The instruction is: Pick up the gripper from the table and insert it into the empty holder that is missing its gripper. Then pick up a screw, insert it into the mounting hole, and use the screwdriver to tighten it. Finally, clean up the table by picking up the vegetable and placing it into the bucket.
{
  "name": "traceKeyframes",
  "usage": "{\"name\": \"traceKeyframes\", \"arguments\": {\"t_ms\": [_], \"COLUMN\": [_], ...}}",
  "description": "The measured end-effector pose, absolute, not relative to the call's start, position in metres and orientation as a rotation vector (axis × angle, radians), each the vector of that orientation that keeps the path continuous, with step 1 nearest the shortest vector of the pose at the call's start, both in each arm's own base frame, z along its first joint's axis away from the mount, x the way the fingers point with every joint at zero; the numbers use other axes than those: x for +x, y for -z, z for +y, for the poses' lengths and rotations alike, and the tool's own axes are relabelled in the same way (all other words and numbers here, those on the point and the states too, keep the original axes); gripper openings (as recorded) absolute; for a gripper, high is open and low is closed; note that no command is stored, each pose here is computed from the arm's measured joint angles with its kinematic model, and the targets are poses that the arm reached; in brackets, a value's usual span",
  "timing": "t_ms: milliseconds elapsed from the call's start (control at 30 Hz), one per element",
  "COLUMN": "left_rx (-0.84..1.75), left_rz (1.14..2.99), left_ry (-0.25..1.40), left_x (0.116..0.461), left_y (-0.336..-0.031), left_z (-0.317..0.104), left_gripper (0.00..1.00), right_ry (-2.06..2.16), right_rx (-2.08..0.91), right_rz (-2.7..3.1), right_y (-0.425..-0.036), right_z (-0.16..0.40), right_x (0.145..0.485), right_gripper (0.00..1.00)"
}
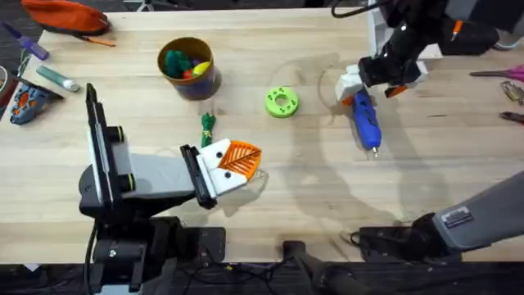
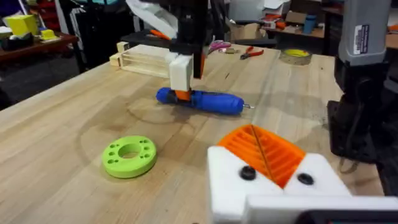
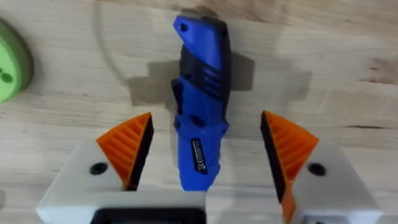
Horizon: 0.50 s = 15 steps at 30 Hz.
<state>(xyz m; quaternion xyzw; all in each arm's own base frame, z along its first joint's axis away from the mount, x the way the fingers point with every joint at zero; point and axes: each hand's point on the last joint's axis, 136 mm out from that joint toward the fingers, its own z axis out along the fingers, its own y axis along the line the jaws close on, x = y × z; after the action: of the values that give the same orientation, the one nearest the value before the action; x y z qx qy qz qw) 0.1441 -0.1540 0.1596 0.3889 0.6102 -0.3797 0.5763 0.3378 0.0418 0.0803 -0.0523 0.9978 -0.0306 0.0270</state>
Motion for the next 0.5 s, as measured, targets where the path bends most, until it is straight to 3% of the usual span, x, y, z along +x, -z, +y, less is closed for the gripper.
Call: {"name": "traceKeyframes", "arguments": {"t_ms": [500], "left_rx": [0.91], "left_rz": [1.429], "left_ry": [0.889], "left_x": [0.144], "left_y": [-0.16], "left_z": [-0.154], "left_gripper": [0.012], "right_ry": [0.09], "right_rx": [-0.175], "right_rz": [3.124], "right_y": [-0.052], "right_z": [0.044], "right_x": [0.344], "right_gripper": [0.994]}}
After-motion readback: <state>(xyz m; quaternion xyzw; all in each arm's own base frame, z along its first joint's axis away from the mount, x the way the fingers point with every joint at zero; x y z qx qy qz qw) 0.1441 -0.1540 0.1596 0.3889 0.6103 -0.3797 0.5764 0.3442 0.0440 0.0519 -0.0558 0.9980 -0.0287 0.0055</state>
